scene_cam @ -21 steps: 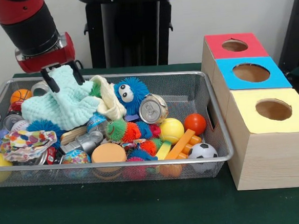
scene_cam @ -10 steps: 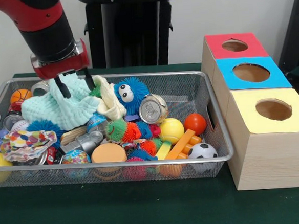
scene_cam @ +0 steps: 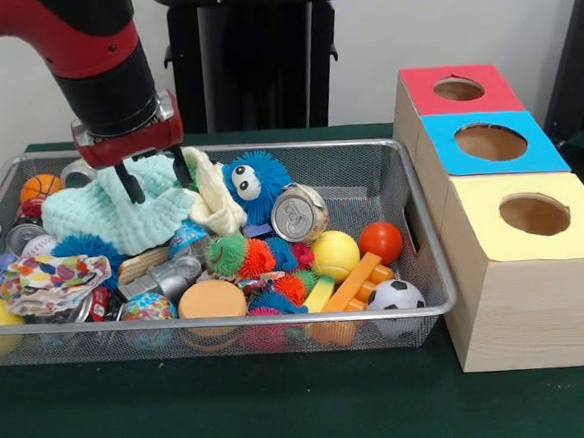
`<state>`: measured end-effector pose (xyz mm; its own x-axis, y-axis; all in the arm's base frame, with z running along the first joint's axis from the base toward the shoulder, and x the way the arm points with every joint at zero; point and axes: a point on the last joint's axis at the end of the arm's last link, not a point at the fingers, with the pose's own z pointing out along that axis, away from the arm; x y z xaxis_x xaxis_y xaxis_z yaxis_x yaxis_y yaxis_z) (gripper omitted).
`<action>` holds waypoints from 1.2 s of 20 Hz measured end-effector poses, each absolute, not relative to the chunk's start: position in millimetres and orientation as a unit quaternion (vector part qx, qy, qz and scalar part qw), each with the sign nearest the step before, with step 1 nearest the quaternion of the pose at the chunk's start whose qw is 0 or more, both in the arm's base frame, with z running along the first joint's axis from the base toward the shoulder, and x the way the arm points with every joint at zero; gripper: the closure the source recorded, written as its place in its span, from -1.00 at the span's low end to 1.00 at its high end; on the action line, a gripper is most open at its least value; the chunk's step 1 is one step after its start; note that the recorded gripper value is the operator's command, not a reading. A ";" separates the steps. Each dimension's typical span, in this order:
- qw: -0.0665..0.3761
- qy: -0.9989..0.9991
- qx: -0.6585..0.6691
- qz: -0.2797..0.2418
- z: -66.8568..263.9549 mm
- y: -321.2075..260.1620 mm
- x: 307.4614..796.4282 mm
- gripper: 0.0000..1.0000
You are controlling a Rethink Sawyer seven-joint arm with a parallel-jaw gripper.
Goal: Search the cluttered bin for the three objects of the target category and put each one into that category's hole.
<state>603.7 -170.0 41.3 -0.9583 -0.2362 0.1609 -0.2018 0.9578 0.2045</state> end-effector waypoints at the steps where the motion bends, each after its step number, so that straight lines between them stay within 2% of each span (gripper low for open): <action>1: 0.091 -0.985 0.114 -0.088 42.5 -171.7 603.6 -1.00; 15: 0.054 -0.992 0.112 -0.016 106.8 -208.6 622.1 -1.00; 24: 0.055 -0.992 0.110 -0.018 103.5 -210.6 622.0 -1.00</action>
<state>622.0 -210.6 103.5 -0.9696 -0.2210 0.1053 -0.2171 0.9750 0.0476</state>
